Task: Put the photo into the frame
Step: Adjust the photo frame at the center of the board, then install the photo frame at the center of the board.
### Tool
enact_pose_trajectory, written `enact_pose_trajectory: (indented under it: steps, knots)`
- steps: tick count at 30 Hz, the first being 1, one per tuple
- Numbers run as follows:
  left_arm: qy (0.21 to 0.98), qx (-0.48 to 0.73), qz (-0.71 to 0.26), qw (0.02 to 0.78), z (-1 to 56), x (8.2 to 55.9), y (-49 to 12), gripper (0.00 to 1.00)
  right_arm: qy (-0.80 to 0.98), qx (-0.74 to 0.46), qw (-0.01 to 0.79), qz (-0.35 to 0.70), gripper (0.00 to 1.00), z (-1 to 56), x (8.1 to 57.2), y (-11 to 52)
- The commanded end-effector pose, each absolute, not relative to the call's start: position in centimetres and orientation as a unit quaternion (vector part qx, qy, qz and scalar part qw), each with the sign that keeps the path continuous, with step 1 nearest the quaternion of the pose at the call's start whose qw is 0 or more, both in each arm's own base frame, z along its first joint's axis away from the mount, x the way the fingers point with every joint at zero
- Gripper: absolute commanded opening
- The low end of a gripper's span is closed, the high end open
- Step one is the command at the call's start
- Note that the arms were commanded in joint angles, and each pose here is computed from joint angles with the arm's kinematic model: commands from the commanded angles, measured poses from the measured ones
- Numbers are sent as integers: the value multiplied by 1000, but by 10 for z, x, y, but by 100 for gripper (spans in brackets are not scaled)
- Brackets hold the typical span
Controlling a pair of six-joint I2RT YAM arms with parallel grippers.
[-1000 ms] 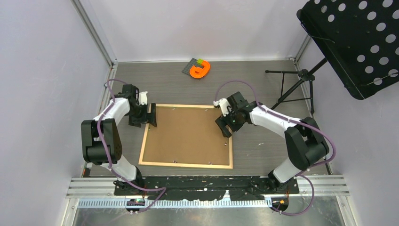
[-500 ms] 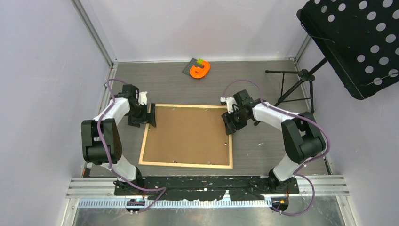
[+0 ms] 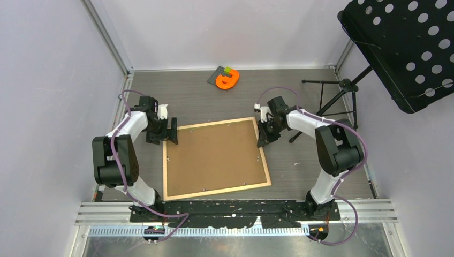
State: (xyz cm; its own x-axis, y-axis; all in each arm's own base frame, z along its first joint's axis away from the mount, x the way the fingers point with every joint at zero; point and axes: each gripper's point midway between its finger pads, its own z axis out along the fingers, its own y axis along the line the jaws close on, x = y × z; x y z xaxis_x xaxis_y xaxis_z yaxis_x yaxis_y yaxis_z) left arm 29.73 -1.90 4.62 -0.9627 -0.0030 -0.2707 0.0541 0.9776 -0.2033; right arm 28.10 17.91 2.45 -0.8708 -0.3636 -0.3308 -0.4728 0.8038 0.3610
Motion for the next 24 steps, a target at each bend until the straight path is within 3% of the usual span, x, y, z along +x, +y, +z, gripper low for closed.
enact_pose_trajectory:
  steps: [1,5,11,15,24]
  knots:
    - [982,20,-115,146,48,303,-20,89,933,-260,159,192,7,24,319,176]
    - [982,20,-117,145,48,303,-21,88,933,-259,172,182,12,30,352,174]
    - [981,20,-122,150,52,303,-22,88,930,-255,189,184,59,44,363,171]
    - [980,20,-124,153,53,303,-23,88,930,-256,184,188,74,49,345,166]
    - [980,20,-123,155,54,304,-23,88,928,-260,166,207,78,50,308,161]
